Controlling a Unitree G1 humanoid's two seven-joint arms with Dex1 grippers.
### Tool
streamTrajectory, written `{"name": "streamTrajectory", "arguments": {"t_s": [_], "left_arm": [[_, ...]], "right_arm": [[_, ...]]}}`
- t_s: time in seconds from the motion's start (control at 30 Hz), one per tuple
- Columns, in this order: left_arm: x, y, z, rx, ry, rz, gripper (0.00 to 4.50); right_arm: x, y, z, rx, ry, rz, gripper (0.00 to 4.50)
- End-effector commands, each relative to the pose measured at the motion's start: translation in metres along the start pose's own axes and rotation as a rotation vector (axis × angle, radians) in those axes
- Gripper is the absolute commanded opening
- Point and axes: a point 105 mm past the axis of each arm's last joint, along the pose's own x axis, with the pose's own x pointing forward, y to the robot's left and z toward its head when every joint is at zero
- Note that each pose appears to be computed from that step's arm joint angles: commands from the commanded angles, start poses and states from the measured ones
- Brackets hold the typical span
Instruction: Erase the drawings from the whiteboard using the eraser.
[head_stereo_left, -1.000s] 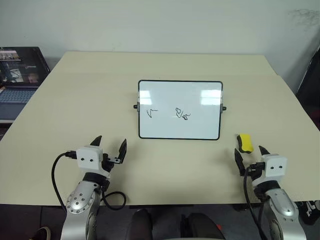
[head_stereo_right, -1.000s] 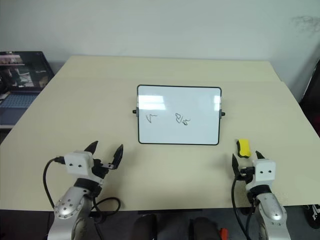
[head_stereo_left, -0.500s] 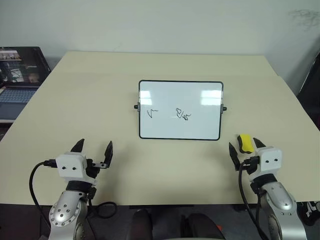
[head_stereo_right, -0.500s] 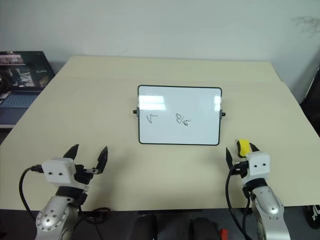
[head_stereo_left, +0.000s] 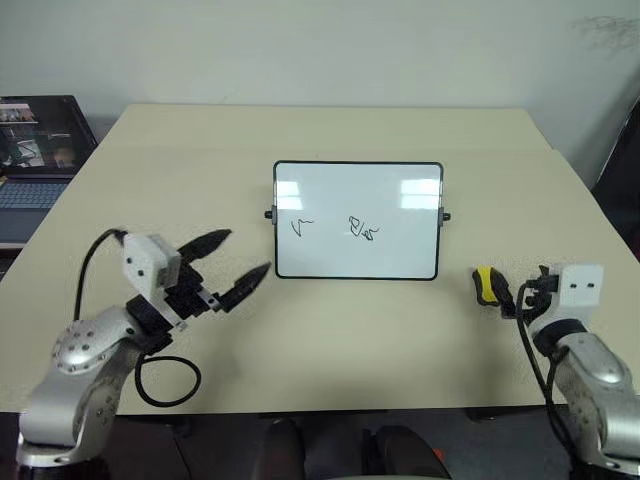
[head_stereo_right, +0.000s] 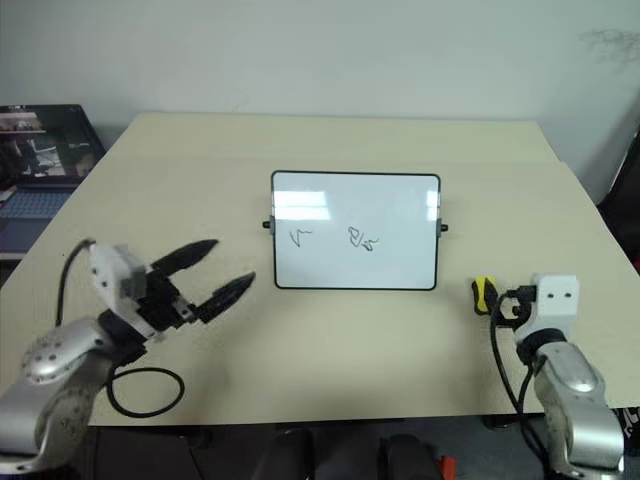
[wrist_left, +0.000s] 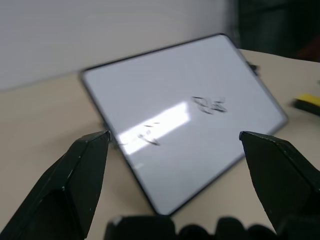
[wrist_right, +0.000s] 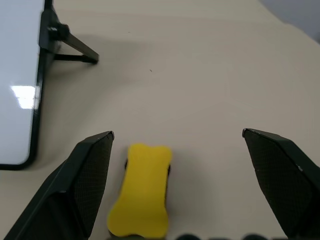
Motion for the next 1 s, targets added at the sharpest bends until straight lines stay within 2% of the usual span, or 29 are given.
{"name": "streamTrajectory", "arguments": {"t_s": [0.03, 0.17, 0.33, 0.47, 0.67, 1.0], "left_arm": [[0.0, -0.014, -0.002, -0.022, 0.04, -0.159, 4.5], [0.009, -0.019, 0.001, -0.001, 0.047, -0.251, 4.5], [0.017, -0.031, 0.001, 0.02, 0.053, -0.358, 4.5], [0.021, -0.037, -0.001, 0.024, 0.052, -0.387, 4.5], [0.026, -0.039, 0.0, 0.03, 0.044, -0.403, 4.5], [0.027, -0.044, -0.001, 0.006, 0.024, -0.378, 4.5]], "right_arm": [[-0.007, 0.002, 0.014, 0.009, 0.017, 0.022, 4.48], [-0.008, 0.007, 0.006, 0.051, 0.133, 0.035, 4.48], [-0.001, 0.007, 0.001, 0.11, 0.208, -0.013, 4.48], [0.002, 0.011, -0.007, 0.073, 0.256, -0.011, 4.48], [0.015, 0.014, -0.013, 0.067, 0.28, -0.018, 4.48], [0.023, -0.002, -0.014, 0.062, 0.302, -0.027, 4.48]]}}
